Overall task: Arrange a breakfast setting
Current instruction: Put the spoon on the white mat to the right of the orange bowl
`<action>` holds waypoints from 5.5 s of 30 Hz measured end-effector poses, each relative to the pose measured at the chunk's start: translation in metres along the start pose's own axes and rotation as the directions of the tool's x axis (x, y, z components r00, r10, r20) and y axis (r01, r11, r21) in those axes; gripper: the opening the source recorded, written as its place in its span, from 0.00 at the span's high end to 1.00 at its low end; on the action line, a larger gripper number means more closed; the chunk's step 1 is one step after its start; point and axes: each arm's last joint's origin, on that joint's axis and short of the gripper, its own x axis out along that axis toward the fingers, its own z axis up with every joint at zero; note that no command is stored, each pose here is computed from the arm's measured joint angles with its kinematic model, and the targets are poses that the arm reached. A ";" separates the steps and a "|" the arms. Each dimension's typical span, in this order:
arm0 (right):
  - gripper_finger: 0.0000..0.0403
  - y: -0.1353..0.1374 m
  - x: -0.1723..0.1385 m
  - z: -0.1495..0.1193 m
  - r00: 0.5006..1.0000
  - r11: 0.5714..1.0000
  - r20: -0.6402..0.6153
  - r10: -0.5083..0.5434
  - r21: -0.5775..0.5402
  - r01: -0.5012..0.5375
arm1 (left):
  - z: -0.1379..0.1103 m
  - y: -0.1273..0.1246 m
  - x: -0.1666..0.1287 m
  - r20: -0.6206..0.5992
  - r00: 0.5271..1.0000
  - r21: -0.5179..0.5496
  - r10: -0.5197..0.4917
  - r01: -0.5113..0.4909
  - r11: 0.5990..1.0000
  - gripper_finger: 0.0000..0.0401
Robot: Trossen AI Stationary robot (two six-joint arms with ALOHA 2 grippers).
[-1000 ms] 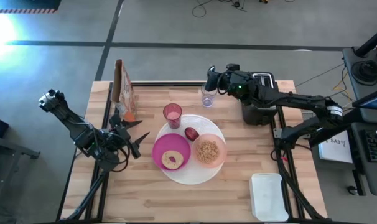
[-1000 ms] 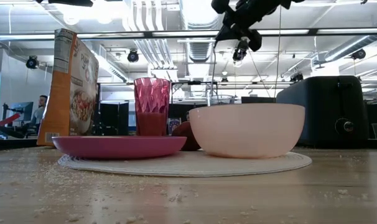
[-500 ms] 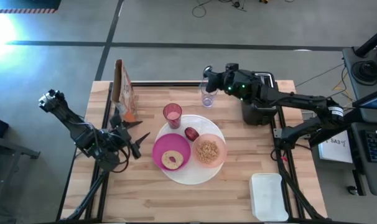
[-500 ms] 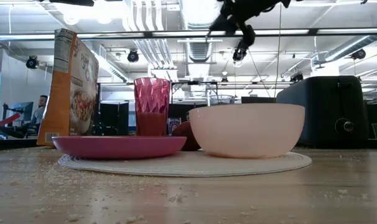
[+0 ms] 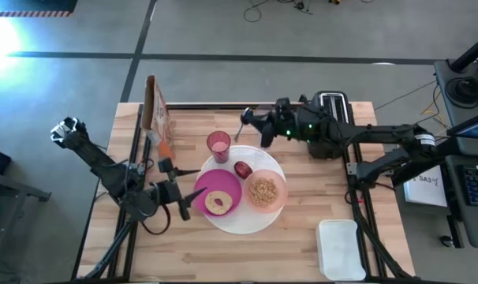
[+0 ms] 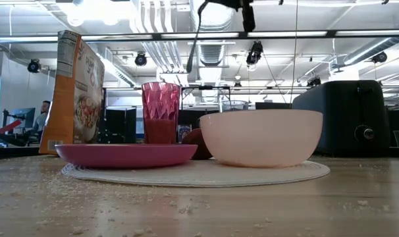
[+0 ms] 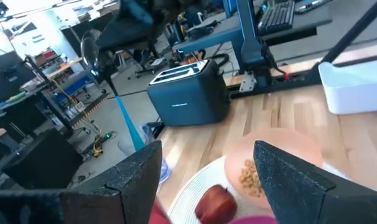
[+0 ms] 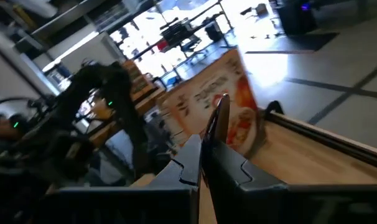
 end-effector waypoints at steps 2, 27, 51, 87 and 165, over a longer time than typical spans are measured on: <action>0.98 0.010 -0.001 -0.006 0.999 0.999 -0.012 0.037 -0.032 -0.038 | 0.000 -0.005 0.005 0.004 1.000 -0.012 0.011 -0.011 1.000 0.41; 0.98 0.065 0.017 -0.065 0.953 0.942 -0.065 0.297 -0.144 -0.303 | -0.002 -0.022 0.064 -0.018 0.987 -0.102 0.159 -0.160 0.982 0.48; 0.98 0.087 0.008 -0.072 0.908 0.883 -0.054 0.416 -0.214 -0.418 | 0.000 -0.016 0.070 -0.025 0.982 -0.138 0.187 -0.188 0.972 0.81; 0.58 0.083 0.002 -0.070 0.942 0.895 -0.088 0.325 -0.293 -0.336 | 0.002 -0.016 0.070 -0.014 0.987 -0.138 0.159 -0.159 0.977 1.00; 0.98 0.110 -0.018 -0.088 0.764 0.641 -0.275 0.584 -0.421 -0.641 | 0.034 -0.031 0.114 0.372 0.807 -0.229 -0.459 0.559 0.797 0.95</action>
